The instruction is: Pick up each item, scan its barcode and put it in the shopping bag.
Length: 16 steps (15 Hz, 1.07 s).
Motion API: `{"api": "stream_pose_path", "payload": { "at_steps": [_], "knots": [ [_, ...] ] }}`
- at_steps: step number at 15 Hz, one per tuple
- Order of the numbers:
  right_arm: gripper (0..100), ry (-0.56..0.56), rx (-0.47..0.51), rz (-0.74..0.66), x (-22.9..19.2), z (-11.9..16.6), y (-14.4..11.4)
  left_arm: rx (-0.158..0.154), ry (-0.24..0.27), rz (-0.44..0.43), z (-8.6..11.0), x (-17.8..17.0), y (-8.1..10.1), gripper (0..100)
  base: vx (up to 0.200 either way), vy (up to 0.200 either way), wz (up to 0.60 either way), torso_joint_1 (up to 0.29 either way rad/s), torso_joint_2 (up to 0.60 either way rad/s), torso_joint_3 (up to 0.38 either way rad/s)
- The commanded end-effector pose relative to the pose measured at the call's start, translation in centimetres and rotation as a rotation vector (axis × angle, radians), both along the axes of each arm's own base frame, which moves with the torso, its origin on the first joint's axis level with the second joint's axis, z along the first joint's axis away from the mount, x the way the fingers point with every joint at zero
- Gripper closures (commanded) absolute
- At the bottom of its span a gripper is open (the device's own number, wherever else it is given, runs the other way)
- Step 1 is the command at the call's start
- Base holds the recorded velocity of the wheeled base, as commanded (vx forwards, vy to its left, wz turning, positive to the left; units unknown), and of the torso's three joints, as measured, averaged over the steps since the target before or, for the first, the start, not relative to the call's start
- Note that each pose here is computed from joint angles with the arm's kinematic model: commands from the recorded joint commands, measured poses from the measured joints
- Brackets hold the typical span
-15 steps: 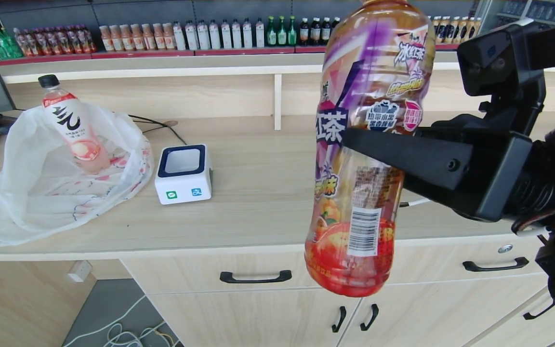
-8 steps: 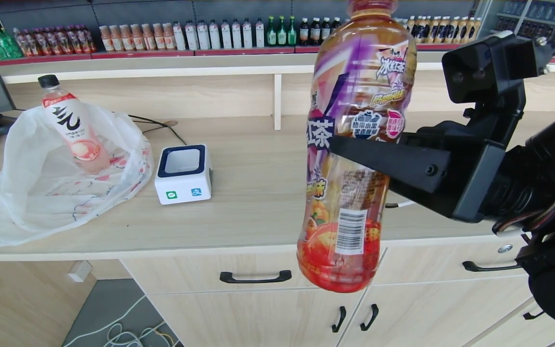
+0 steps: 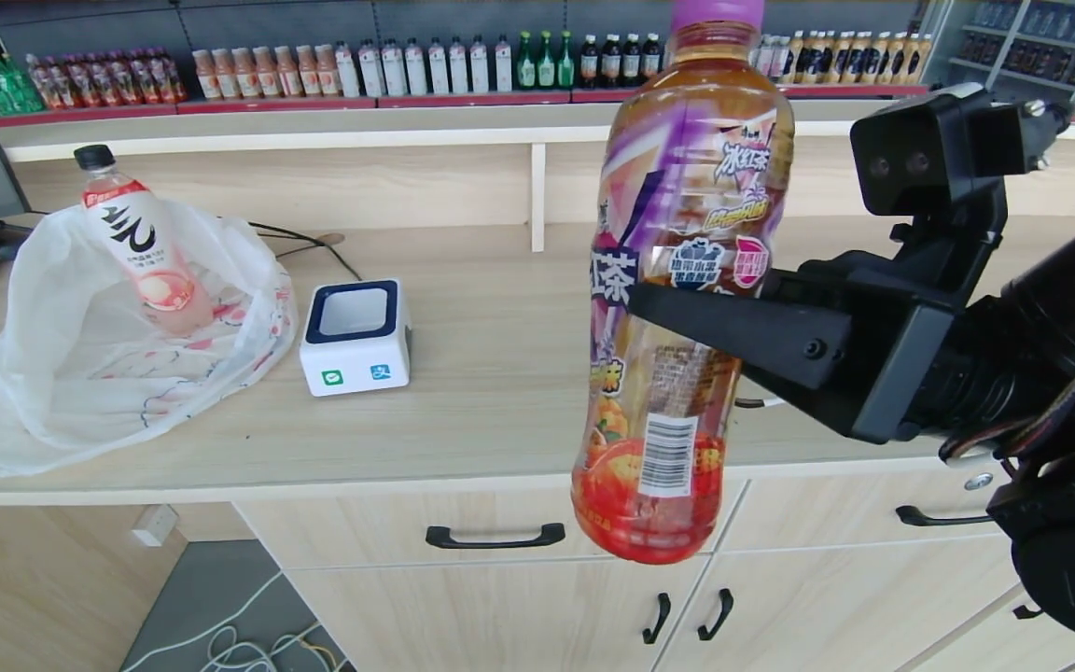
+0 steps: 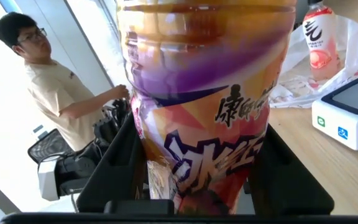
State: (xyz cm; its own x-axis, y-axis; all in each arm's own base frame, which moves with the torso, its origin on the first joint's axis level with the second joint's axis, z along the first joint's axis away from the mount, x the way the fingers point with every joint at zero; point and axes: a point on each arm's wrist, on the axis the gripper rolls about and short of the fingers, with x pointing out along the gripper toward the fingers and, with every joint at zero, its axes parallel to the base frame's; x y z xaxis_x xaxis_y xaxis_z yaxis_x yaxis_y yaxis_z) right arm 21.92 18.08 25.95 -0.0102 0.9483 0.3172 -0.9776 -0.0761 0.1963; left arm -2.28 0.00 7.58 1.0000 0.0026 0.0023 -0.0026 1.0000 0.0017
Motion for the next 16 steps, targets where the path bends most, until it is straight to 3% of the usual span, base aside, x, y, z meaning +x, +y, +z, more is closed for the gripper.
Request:
{"api": "stream_pose_path", "payload": {
  "at_steps": [1,3,9,12,16],
  "knots": [
    [100,-0.029,0.014,-0.027,0.2,0.2,-0.7,0.0,-0.001,0.001,0.0,0.0,0.0,0,0.0,0.0,0.0,0.0,0.0,0.0],
    [100,-0.06,0.028,-0.044,0.3,0.5,-1.0,0.0,-0.001,0.001,0.0,0.0,0.0,0,0.0,0.0,0.0,0.0,0.0,0.0],
    [100,-0.203,0.149,-0.519,0.4,0.9,-1.9,0.0,-0.001,0.001,0.0,0.0,0.0,0,0.0,0.0,0.0,0.0,0.0,0.0],
    [100,-0.196,0.108,-0.698,0.1,-0.7,-2.5,0.0,-0.001,0.001,0.0,0.0,0.0,0,0.0,0.0,0.0,0.0,0.0,0.0],
    [100,-0.28,0.037,-0.95,0.9,-1.7,-3.8,0.006,-0.001,-0.001,0.0,0.0,0.0,0,0.0,0.0,0.0,0.0,0.0,0.0]
  ]
}}
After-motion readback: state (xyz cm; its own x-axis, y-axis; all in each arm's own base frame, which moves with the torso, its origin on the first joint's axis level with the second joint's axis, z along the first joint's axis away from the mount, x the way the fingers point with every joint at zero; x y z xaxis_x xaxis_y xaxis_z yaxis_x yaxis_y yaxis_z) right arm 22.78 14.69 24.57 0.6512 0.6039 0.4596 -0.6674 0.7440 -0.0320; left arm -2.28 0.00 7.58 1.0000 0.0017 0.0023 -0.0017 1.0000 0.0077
